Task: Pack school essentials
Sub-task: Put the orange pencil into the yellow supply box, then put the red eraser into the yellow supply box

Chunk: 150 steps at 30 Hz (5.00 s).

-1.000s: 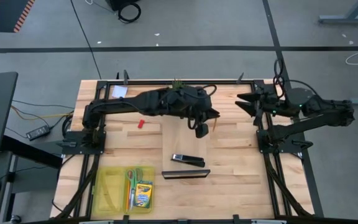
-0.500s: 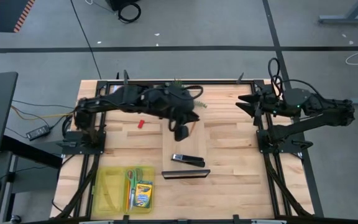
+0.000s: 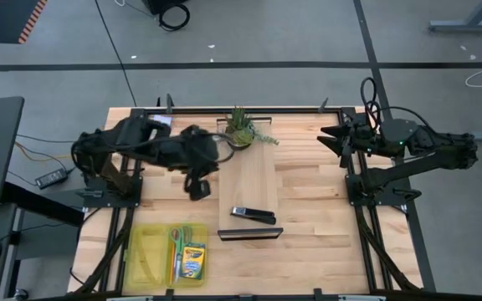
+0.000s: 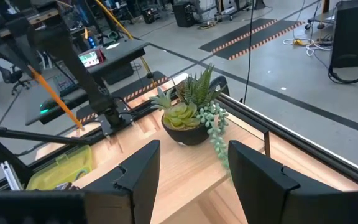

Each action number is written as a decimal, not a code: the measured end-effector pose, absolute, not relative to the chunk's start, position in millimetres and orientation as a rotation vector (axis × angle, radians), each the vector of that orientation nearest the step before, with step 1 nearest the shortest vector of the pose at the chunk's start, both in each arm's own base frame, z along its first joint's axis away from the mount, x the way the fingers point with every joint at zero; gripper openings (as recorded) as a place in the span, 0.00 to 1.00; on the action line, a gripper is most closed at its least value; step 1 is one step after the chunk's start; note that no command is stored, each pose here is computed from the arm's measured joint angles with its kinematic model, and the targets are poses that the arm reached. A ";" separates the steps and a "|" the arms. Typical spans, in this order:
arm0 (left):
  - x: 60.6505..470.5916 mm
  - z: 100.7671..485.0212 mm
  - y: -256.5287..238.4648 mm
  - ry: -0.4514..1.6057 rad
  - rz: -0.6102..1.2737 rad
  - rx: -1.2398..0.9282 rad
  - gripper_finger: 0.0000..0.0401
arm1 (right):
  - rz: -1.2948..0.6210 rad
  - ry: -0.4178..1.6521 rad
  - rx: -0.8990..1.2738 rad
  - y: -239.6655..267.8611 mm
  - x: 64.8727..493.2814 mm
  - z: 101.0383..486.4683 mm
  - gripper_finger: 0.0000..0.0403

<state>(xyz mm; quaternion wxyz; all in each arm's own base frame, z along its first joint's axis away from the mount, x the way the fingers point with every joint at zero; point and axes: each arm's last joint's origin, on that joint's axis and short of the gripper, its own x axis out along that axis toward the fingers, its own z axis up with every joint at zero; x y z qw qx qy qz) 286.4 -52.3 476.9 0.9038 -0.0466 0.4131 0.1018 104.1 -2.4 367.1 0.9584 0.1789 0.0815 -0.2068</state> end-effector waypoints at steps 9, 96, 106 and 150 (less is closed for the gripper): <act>266.8 472.3 -91.4 0.873 0.235 -0.084 0.06 | -0.425 0.184 0.361 -1.7 110.7 365.2 0.49; 175.6 275.1 -177.8 0.935 0.542 -0.940 0.08 | -0.468 0.222 0.390 -0.7 126.8 359.3 0.49; 182.7 263.0 -188.4 1.012 0.537 -0.946 0.10 | -0.468 0.224 0.383 -0.7 126.9 359.2 0.49; 192.9 256.4 -132.2 1.052 0.633 -0.682 0.24 | -0.469 0.239 0.405 0.0 132.4 357.0 0.49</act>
